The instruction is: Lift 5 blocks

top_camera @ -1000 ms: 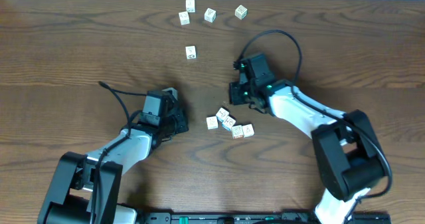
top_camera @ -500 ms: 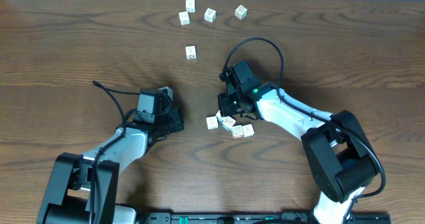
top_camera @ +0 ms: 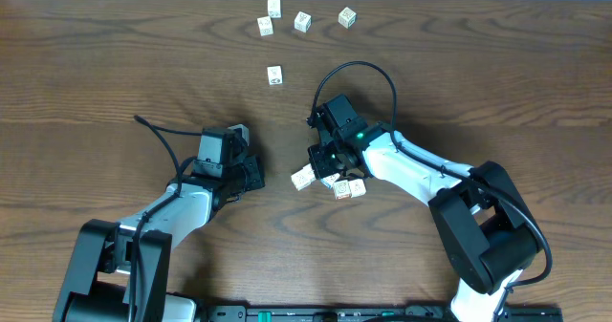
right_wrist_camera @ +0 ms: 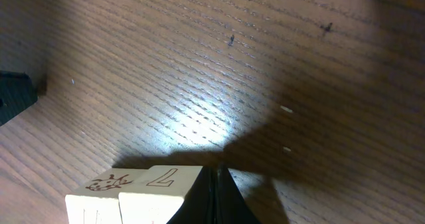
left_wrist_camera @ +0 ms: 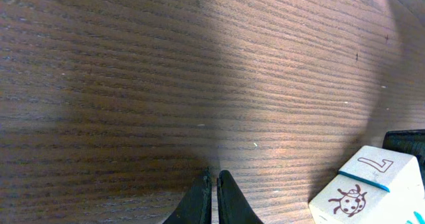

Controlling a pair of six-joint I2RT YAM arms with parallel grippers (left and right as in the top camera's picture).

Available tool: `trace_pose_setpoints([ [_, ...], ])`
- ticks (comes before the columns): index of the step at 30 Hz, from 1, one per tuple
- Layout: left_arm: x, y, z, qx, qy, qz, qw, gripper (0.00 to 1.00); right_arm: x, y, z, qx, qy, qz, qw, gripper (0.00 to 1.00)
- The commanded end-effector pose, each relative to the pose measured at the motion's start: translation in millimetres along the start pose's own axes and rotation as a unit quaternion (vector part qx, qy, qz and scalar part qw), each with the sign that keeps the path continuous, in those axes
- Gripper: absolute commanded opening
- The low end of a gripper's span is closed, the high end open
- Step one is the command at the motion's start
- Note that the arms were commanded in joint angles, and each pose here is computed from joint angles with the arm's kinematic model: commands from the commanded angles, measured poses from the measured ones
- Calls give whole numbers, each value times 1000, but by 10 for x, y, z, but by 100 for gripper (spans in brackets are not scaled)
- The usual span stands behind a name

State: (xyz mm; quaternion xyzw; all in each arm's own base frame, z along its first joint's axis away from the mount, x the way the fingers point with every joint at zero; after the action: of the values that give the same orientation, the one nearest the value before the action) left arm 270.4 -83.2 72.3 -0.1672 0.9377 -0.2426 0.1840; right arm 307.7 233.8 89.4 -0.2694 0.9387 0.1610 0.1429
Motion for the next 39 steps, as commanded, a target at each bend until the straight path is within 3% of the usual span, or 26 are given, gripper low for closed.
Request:
trace_pose_setpoints([
  [1, 14, 79, 13, -24, 1, 1, 1000, 7, -24, 18, 24, 4, 1, -11, 1000, 1],
  [15, 23, 85, 13, -26, 4, 0, 1000, 7, 64, 48, 31, 12, 28, -12, 999, 1],
  [20, 23, 86, 13, -26, 4, 0, 1000, 7, -38, -35, 24, 55, -5, -24, 998, 1],
  [39, 23, 85, 13, -26, 4, 0, 1000, 7, -391, 92, -102, 24, -71, -76, 994, 1],
])
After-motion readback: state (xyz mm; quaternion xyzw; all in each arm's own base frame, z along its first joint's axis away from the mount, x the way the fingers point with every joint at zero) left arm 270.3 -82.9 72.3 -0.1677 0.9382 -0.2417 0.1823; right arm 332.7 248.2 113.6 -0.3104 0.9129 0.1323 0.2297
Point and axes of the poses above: each gripper's point midway between its finger pads, its own z axis out along the fingers, its own y axis along the line the jaws close on, x = y × z, the point moved 9 cm from there along -z, back along the fingers, and after that the axes turned 11 degrees about -z, right-handed, at the moved point
